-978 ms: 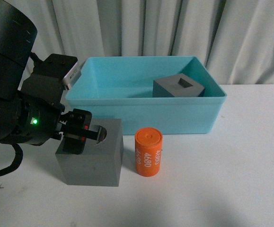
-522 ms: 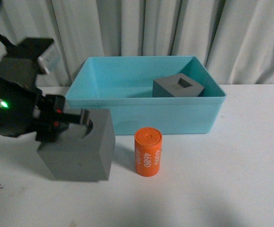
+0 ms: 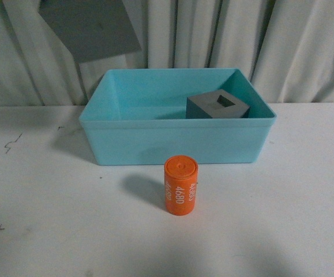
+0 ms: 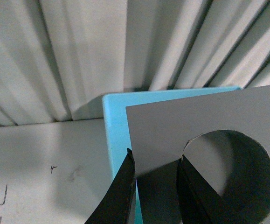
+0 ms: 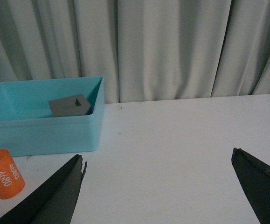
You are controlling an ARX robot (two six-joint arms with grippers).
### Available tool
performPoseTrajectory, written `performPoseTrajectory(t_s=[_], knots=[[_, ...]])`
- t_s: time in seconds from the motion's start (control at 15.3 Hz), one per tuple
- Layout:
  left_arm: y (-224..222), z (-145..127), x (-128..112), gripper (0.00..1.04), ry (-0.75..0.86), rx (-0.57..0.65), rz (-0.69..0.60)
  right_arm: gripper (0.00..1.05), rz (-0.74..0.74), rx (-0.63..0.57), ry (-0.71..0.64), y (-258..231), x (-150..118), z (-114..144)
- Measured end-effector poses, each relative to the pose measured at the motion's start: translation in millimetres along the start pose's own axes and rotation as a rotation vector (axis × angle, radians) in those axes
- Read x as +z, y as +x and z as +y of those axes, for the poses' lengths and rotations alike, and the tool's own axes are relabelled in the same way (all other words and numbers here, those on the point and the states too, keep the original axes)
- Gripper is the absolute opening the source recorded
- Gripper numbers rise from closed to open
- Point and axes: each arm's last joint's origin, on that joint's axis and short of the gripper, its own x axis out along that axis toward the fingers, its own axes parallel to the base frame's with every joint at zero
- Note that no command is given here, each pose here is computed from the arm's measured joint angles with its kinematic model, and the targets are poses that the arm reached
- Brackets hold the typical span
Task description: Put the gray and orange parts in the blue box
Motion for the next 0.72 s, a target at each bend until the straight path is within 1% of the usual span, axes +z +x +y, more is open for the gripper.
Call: performPoseTrajectory(t_s=[0.07, 0.13, 0.33, 0.59, 0.72], knots=[[18.5, -6.8, -12.4, 0.20, 0.043, -0.003, 0.053, 0.98, 0.000, 0.000, 0.000, 0.0, 0.0, 0.0], [32.7, -12.5, -23.7, 0.20, 0.080, -0.002, 0.074, 0.98, 0.000, 0.000, 0.000, 0.0, 0.0, 0.0], [58.3, -18.4, -50.0, 0.20, 0.153, 0.004, 0.140, 0.98, 0.000, 0.000, 0.000, 0.0, 0.0, 0.0], [77.2, -17.4, -71.0, 0.19, 0.184, 0.022, 0.178, 0.98, 0.000, 0.000, 0.000, 0.0, 0.0, 0.0], [82.1, -11.5, -76.5, 0.19, 0.181, 0.042, 0.195, 0.98, 0.000, 0.000, 0.000, 0.0, 0.0, 0.0]])
